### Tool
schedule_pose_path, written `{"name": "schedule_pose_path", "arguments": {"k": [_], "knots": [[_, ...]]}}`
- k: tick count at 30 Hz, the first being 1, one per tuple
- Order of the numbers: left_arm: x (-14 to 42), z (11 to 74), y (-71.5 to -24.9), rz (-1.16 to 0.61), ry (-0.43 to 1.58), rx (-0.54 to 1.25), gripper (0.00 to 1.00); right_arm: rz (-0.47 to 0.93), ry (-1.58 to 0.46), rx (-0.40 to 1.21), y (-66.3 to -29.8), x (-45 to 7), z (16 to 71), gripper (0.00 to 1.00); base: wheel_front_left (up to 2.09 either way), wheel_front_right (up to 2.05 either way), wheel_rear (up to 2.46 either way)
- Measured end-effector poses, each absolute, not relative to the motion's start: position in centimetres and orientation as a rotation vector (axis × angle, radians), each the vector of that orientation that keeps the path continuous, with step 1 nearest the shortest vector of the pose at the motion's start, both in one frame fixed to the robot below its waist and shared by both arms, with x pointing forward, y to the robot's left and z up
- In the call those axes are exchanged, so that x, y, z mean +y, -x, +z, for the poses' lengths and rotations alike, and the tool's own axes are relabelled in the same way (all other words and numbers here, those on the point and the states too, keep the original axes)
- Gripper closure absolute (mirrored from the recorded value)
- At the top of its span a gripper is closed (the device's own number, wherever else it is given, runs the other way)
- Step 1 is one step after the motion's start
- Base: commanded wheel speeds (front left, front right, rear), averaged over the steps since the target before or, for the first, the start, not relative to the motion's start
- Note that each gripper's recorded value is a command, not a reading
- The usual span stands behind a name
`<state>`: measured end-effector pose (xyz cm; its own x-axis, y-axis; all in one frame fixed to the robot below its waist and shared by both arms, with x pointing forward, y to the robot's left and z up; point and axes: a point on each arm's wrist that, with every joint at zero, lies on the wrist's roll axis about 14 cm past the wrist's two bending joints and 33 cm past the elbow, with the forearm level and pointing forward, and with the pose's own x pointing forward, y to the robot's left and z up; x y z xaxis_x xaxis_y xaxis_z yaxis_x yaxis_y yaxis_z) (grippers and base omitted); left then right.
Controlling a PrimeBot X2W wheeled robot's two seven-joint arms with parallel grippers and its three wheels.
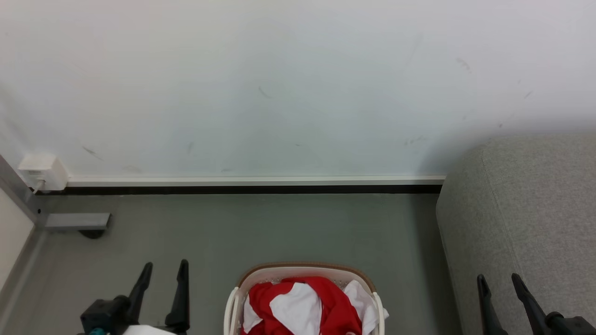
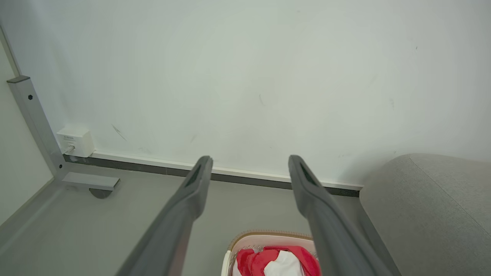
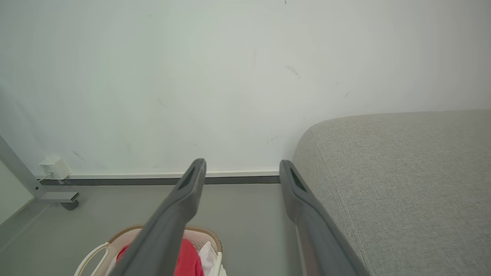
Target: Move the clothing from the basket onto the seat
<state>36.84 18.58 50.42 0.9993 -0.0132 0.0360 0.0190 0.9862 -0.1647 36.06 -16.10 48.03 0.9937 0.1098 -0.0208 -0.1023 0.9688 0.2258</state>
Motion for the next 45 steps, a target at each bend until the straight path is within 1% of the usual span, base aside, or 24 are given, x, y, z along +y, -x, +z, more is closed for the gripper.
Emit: {"name": "schedule_pose_path", "arguments": {"k": [16,31,41,45], "knots": [[18.6,48.9,-36.3,-0.035,0.077,-0.006,0.0,0.116,-0.148,0.026,-35.7,-16.0,47.7,0.0,0.0,0.0,0.0],[18.0,48.6,-36.3,-0.064,-0.023,-0.014,0.0,0.113,-0.071,0.011,-35.7,-16.4,47.7,0.0,0.0,0.0,0.0],[17.7,47.9,-36.6,-0.073,-0.019,0.008,0.0,0.096,-0.084,0.02,-35.7,-16.8,47.4,0.0,0.0,0.0,0.0],[17.1,47.6,-37.5,-0.093,-0.02,0.015,0.0,0.082,-0.085,0.009,-36.5,-17.3,47.7,0.0,0.0,0.0,0.0]]}}
